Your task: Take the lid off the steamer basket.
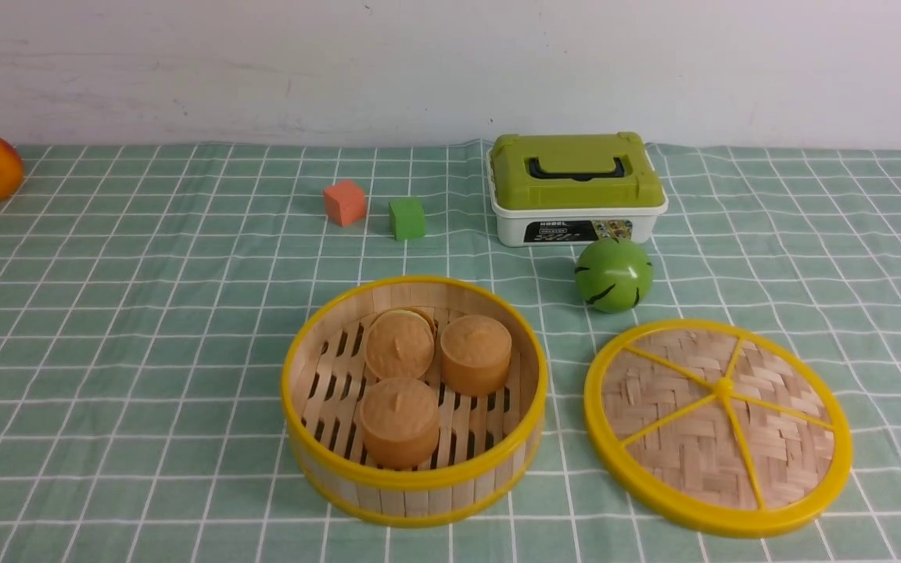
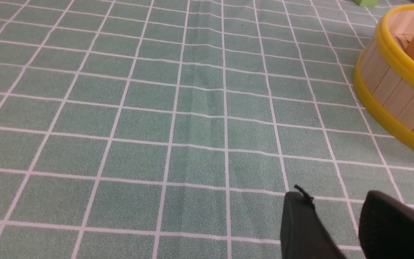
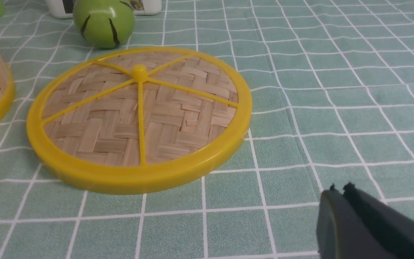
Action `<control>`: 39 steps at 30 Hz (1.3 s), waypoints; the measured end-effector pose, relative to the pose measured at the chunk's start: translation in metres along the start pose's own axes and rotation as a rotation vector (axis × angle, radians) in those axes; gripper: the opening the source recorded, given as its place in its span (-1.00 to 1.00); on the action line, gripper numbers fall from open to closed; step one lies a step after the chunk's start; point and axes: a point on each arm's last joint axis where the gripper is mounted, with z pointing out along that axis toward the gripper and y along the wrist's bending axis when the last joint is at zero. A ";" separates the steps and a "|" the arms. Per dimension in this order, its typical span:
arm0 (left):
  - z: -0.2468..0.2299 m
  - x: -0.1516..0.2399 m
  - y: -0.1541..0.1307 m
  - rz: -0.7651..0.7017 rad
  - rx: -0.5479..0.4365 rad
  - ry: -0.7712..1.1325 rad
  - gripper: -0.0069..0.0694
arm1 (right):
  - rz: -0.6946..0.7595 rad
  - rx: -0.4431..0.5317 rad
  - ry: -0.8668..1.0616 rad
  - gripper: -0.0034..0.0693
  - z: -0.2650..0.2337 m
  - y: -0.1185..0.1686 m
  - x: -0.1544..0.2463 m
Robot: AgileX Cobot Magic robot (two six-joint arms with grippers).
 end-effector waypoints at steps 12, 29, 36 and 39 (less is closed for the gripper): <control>0.000 0.000 0.000 0.000 0.000 0.000 -0.19 | 0.000 0.000 -0.001 -0.90 0.000 0.000 0.000; 0.000 -0.001 0.000 0.000 0.002 -0.008 -0.19 | 0.000 0.000 -0.001 -0.84 0.000 0.000 0.000; 0.000 -0.001 0.000 0.000 0.002 -0.008 -0.19 | 0.000 0.000 0.000 -0.83 0.000 0.000 0.000; 0.000 -0.001 0.000 0.000 0.002 -0.008 -0.19 | 0.000 0.000 0.000 -0.82 0.000 0.000 0.000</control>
